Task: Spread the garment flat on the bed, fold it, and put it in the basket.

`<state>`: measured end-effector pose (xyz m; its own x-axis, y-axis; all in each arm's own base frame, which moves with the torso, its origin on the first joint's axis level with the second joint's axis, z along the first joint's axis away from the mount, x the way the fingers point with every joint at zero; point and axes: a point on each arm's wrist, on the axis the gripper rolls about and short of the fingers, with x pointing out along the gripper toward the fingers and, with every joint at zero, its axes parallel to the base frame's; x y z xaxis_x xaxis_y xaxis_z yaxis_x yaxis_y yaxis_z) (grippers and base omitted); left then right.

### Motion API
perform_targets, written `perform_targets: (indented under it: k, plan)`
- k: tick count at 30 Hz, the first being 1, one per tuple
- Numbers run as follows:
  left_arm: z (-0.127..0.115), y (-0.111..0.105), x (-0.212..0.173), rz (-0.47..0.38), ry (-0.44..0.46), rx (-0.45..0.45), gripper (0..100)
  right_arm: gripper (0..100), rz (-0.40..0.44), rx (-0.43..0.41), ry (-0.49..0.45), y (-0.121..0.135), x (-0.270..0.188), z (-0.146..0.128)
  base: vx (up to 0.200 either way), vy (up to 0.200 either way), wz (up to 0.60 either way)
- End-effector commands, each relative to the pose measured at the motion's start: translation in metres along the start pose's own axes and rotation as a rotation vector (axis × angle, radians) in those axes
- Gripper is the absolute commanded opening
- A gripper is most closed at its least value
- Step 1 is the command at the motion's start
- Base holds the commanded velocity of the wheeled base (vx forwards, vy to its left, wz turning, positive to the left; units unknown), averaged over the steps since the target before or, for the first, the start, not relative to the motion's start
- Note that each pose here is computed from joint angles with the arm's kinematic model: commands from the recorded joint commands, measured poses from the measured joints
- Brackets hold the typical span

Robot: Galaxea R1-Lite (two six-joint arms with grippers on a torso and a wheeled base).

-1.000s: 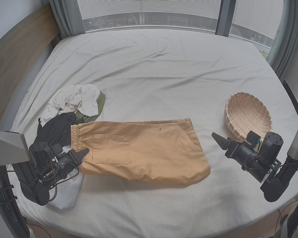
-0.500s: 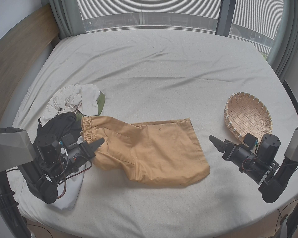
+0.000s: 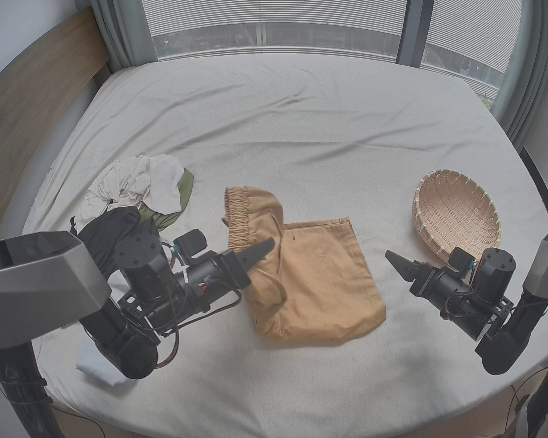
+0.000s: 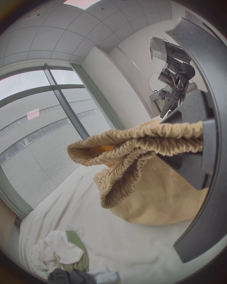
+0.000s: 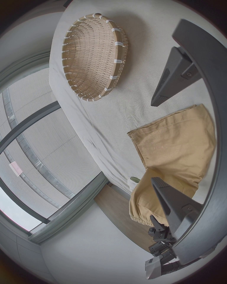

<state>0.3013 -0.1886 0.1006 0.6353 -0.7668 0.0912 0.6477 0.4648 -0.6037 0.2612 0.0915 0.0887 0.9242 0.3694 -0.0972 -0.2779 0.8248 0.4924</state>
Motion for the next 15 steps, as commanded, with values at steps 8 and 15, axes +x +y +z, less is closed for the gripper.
perform_targets:
  k: [8, 15]
  plan:
    - [-0.037, -0.004, 0.042, -0.083, 0.052, -0.007, 0, 100, 0.000, 0.006, 0.001, 0.000, -0.001, 0.000, 0.000, 0.000, 0.00]
    - [-0.047, 0.003, 0.047, -0.077, 0.070, -0.008, 0, 100, -0.001, 0.007, 0.000, 0.000, -0.001, 0.000, 0.000, 0.000, 0.00]
